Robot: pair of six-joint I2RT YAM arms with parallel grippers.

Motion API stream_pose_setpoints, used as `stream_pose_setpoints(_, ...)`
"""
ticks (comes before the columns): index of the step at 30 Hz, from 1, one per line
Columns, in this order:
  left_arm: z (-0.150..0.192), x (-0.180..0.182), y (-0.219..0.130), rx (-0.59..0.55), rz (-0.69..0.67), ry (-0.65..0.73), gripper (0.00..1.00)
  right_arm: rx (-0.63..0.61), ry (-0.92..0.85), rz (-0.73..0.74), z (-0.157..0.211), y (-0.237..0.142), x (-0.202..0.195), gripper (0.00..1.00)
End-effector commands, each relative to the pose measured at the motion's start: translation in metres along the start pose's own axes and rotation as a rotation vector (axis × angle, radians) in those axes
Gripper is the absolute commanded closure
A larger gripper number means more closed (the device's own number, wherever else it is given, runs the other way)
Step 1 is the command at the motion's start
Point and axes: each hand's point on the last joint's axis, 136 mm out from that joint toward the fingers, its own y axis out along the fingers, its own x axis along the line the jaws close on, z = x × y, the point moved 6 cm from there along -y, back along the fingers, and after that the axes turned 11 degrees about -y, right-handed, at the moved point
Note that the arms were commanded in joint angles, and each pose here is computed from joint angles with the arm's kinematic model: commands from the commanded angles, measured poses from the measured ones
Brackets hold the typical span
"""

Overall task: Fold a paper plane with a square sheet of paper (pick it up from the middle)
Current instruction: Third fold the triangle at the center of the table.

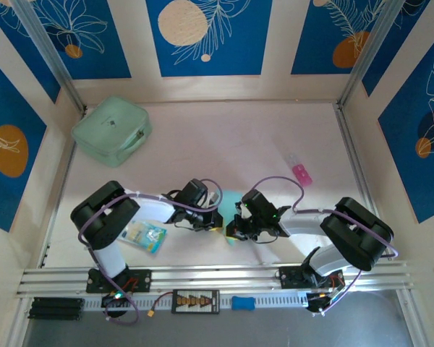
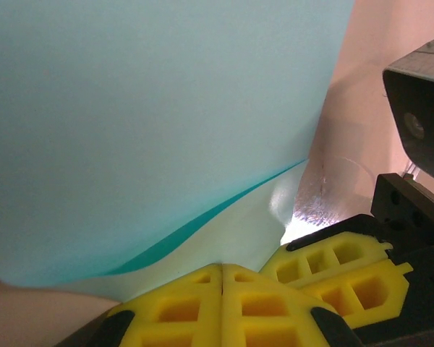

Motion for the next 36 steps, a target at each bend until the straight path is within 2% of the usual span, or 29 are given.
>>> stream_pose_setpoints(1, -0.008, 0.029, -0.009, -0.063, -0.132, -0.073, 1.0, 0.094, 0.079, 0.183, 0.026, 0.0, -0.036, 0.99)
stream_pose_setpoints(12, -0.036, 0.024, -0.026, -0.129, -0.118, -0.086, 1.0, 0.115, 0.059, 0.191, 0.029, -0.001, -0.038, 1.0)
stream_pose_setpoints(20, -0.062, 0.033, -0.051, -0.178, -0.15, -0.116, 0.99, 0.13, 0.023, 0.171, 0.029, -0.004, -0.036, 1.0)
stream_pose_setpoints(25, -0.058, 0.024, -0.061, -0.203, -0.127, -0.099, 0.99, 0.125, -0.001, 0.158, 0.021, -0.007, -0.036, 1.0)
stream_pose_setpoints(30, -0.048, -0.001, -0.072, -0.229, -0.039, -0.024, 0.93, 0.115, -0.02, 0.136, 0.01, -0.01, -0.031, 1.0)
stream_pose_setpoints(36, -0.022, -0.034, -0.039, -0.094, 0.034, 0.072, 0.92, 0.112, -0.022, 0.132, 0.007, -0.01, -0.03, 1.0)
